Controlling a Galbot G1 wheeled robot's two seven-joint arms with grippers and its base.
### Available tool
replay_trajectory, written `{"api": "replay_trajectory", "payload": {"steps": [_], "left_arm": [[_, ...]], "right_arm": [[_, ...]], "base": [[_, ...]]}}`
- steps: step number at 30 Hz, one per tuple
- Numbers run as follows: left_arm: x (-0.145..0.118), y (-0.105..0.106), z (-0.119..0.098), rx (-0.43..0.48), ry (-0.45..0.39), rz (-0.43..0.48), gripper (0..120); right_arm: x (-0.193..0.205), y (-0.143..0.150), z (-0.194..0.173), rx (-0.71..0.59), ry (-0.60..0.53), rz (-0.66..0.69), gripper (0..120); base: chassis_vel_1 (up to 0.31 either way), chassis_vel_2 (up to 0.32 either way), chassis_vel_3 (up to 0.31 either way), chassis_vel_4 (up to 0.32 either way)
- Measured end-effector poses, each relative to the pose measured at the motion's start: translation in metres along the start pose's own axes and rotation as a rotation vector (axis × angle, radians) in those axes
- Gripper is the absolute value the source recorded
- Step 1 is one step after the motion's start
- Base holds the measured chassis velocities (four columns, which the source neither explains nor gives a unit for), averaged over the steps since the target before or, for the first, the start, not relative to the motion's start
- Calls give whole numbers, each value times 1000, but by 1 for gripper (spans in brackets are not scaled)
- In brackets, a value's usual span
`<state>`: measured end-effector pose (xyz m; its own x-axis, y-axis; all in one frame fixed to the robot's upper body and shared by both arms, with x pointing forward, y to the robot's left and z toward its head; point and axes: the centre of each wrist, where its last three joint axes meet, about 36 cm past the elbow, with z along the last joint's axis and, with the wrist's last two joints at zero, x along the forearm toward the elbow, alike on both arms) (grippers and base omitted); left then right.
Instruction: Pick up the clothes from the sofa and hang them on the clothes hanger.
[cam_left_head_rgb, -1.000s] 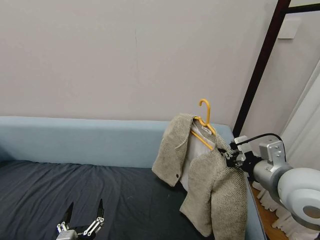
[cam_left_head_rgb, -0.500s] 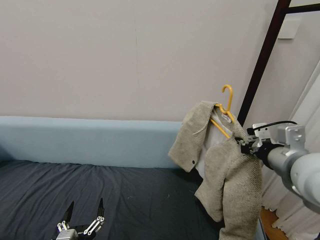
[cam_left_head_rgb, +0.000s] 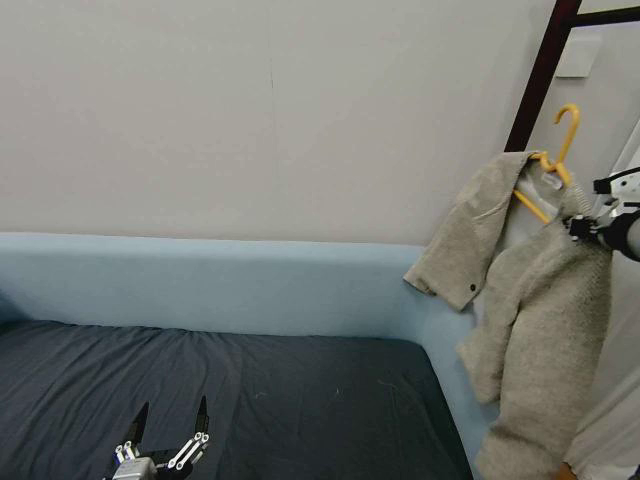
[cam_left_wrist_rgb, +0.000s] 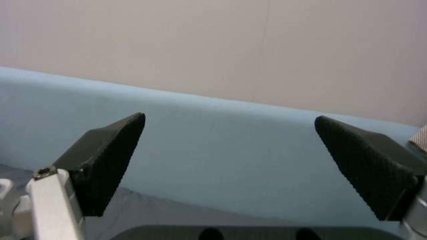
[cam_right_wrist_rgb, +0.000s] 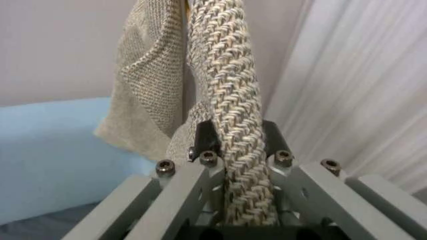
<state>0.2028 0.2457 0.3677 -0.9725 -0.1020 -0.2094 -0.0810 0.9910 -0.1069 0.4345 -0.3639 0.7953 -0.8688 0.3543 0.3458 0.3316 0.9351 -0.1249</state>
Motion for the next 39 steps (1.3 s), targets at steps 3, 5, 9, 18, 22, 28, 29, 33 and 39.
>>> {"api": "replay_trajectory", "payload": {"steps": [3,5,9,18,22,28,29,33,39], "left_arm": [[0,0,0,0,0,0,100],[0,0,0,0,0,0,100],[0,0,0,0,1,0,100],[0,0,0,0,2,0,100],[0,0,0,0,2,0,100],[0,0,0,0,2,0,100],[0,0,0,0,2,0,100],[0,0,0,0,2,0,100],[0,0,0,0,2,0,100]], "right_arm": [[-12,-7,-1,-2,11,38,4],[-32,-17,0,-5,30,89,4],[-58,-28,4,-7,43,145,4],[-137,-36,18,-76,-81,261,4],[-157,-39,25,-76,-121,268,4],[-194,-51,37,-13,-234,321,4],[-211,-44,41,22,-280,333,4],[-222,-19,45,95,-346,324,4],[-236,13,40,182,-439,323,4]], "base": [[0,0,0,0],[0,0,0,0],[0,0,0,0],[0,0,0,0],[0,0,0,0],[0,0,0,0],[0,0,0,0],[0,0,0,0],[0,0,0,0]]}}
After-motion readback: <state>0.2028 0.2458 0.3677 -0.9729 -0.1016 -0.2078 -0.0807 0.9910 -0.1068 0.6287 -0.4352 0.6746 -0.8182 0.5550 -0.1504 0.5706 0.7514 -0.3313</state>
